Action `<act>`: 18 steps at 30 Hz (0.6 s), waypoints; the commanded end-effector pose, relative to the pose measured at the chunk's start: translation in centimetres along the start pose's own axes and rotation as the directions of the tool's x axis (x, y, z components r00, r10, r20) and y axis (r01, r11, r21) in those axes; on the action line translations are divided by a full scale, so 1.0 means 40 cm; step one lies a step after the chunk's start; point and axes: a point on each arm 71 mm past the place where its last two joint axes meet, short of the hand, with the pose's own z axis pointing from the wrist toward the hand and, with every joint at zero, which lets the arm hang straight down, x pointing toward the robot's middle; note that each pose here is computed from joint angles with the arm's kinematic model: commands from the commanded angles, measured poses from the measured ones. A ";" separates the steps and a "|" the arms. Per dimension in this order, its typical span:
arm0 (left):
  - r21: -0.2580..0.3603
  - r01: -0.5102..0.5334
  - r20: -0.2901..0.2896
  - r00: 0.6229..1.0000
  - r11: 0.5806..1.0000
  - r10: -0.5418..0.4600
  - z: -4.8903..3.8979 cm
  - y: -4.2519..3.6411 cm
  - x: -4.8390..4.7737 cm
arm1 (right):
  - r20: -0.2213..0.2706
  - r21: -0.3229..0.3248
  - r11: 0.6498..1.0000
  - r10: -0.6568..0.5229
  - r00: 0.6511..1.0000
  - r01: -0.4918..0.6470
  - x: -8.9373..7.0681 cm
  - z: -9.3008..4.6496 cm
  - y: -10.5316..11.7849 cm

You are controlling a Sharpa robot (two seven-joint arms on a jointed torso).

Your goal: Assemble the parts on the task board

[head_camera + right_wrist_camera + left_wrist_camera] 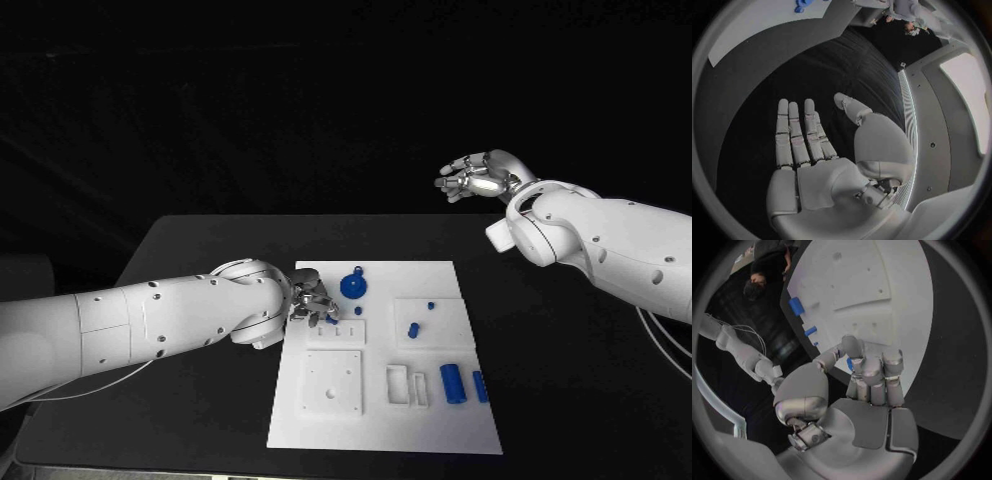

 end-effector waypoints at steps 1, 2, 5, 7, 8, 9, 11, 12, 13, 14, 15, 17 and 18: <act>0.010 -0.002 0.009 1.000 1.000 0.002 0.000 -0.001 0.010 | -0.054 -0.012 1.000 0.021 0.998 -0.022 0.012 0.002 0.002; 0.011 -0.002 0.007 1.000 1.000 0.002 0.001 -0.001 0.012 | -0.056 -0.011 1.000 0.021 0.998 -0.021 0.012 0.002 0.002; 0.013 -0.003 0.001 1.000 1.000 0.003 0.001 -0.003 0.018 | -0.055 -0.011 1.000 0.019 0.998 -0.020 0.013 0.003 0.001; 0.014 -0.004 0.002 1.000 1.000 0.004 0.001 -0.004 0.019 | -0.053 -0.011 1.000 0.019 0.998 -0.019 0.012 0.003 0.001; 0.014 -0.008 0.003 1.000 1.000 0.008 0.001 -0.003 0.019 | -0.052 -0.010 1.000 0.019 0.998 -0.019 0.011 0.003 0.000; 0.015 -0.019 0.007 1.000 1.000 0.019 0.002 -0.003 0.019 | -0.051 -0.009 1.000 0.018 0.999 -0.019 0.012 0.005 0.000; 0.013 -0.023 0.007 1.000 1.000 0.023 0.002 -0.001 0.020 | -0.051 -0.009 1.000 0.018 0.999 -0.019 0.014 0.006 0.001; 0.012 -0.023 0.006 1.000 1.000 0.023 0.003 0.001 0.022 | -0.052 -0.009 1.000 0.018 0.998 -0.019 0.015 0.006 0.002; 0.012 -0.024 0.006 1.000 1.000 0.024 0.004 0.002 0.023 | -0.052 -0.010 1.000 0.019 0.998 -0.019 0.015 0.006 0.002; 0.012 -0.027 0.007 1.000 1.000 0.027 0.004 0.003 0.024 | -0.053 -0.011 1.000 0.019 0.998 -0.019 0.016 0.007 0.003; 0.012 -0.029 0.006 1.000 1.000 0.029 0.005 0.004 0.027 | -0.054 -0.011 1.000 0.019 0.998 -0.020 0.017 0.007 0.004; 0.012 -0.029 0.000 1.000 1.000 0.029 0.006 0.004 0.033 | -0.056 -0.011 1.000 0.019 0.998 -0.020 0.019 0.007 0.004; 0.013 -0.029 -0.003 1.000 1.000 0.029 0.007 0.003 0.035 | -0.056 -0.009 1.000 0.018 0.998 -0.019 0.019 0.007 0.004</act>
